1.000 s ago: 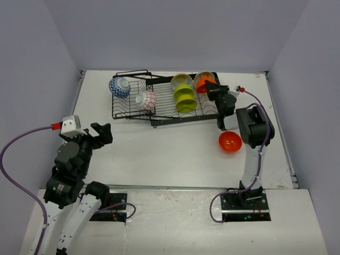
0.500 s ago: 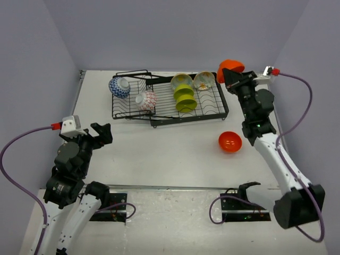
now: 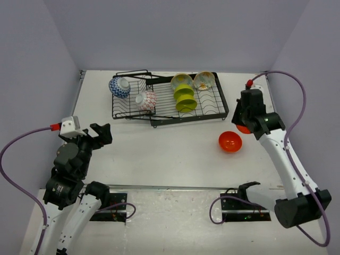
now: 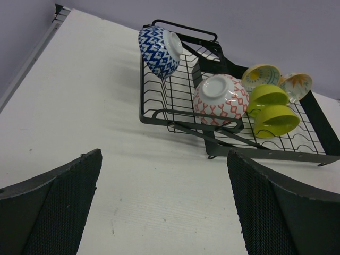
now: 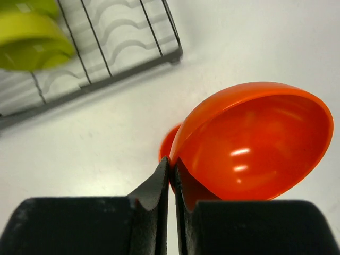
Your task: Unload the bowls from the dish rack
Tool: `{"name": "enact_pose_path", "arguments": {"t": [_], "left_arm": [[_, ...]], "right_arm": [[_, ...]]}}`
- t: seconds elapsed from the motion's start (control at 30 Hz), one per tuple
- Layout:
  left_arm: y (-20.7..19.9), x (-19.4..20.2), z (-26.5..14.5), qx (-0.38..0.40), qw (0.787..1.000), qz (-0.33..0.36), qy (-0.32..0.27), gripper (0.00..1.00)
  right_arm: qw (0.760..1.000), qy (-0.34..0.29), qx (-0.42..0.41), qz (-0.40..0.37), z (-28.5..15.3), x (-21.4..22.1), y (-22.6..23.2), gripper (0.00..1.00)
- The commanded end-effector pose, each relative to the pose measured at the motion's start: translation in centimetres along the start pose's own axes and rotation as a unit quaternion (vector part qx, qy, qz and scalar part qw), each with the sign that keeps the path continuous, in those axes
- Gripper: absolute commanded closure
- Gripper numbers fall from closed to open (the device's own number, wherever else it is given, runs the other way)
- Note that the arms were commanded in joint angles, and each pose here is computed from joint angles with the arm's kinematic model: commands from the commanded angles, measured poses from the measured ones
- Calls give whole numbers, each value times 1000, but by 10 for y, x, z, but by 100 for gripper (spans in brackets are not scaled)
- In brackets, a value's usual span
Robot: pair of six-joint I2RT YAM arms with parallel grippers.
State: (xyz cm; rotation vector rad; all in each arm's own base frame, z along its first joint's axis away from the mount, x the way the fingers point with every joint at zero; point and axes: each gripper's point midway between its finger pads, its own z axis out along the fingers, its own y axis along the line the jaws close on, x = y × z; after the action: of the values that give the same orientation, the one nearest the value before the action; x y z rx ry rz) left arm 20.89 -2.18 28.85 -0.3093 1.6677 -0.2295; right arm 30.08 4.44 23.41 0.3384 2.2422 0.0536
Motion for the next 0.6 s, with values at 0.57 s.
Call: {"name": "enact_pose_path", "arguments": {"t": [0.57], "left_arm": [[-1,-16,-10,13,999,-5,-39,0]], "right_arm": [[938,259,98,-210,67,111,6,100]]}}
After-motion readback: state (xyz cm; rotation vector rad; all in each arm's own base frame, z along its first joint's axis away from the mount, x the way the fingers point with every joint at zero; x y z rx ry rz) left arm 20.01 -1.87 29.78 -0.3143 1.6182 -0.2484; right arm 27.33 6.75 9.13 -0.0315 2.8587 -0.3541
